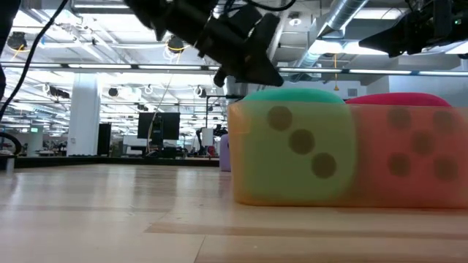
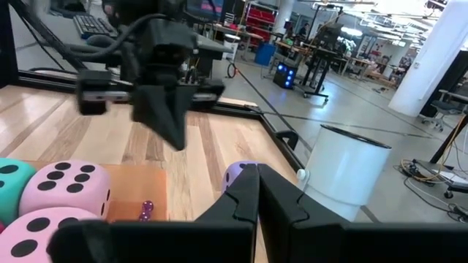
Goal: Pick & Place Dice
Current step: Put the large purple dice into the orange bin
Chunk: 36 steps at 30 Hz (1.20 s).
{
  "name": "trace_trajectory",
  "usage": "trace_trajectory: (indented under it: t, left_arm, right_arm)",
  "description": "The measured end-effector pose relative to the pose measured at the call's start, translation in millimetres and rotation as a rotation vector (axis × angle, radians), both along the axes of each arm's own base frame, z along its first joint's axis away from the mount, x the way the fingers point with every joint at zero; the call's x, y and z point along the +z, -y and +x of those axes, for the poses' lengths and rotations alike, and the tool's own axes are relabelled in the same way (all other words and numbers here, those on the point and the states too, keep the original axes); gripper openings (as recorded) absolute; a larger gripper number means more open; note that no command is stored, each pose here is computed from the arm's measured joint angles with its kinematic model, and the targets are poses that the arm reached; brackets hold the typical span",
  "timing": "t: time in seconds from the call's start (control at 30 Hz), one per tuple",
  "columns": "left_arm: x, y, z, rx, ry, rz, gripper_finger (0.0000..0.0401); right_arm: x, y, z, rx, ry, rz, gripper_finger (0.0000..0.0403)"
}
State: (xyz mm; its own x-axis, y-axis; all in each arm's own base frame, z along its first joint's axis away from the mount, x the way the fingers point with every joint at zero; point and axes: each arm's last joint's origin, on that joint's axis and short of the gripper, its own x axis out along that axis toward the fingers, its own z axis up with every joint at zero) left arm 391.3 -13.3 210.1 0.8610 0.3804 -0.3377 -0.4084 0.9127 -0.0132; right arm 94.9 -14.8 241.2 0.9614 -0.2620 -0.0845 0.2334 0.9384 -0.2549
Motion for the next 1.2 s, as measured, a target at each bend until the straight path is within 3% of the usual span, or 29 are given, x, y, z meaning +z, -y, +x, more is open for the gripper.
trace_trajectory:
  t: [0.2,0.47,0.63,0.8,1.2]
  left_arm:
    - [20.0,-27.9,-34.3,-0.035,-0.003,0.174,0.0002]
    - [50.5,-69.0,-126.2,-0.047,0.113,0.191,0.0001]
    - [36.0,-66.0,-174.1,-0.03,0.151,0.164,0.0001]
    - [21.6,-57.2,-205.0,-0.044,0.188,0.191,0.0001]
    - [-13.1,-47.6,-251.1,-0.04,0.253,0.205,0.0001]
  right_arm:
    - [-2.4,0.0,-0.2,0.0,-0.024,0.005,0.0]
    - [-4.5,0.6,-0.6,-0.013,-0.044,0.014,0.0]
    - [-1.4,1.5,-0.4,-0.023,-0.012,0.01,0.0]
    - [1.2,1.5,-0.2,-0.024,0.017,0.012,0.0]
    - [1.4,1.2,-0.1,-0.025,0.045,0.109,0.0]
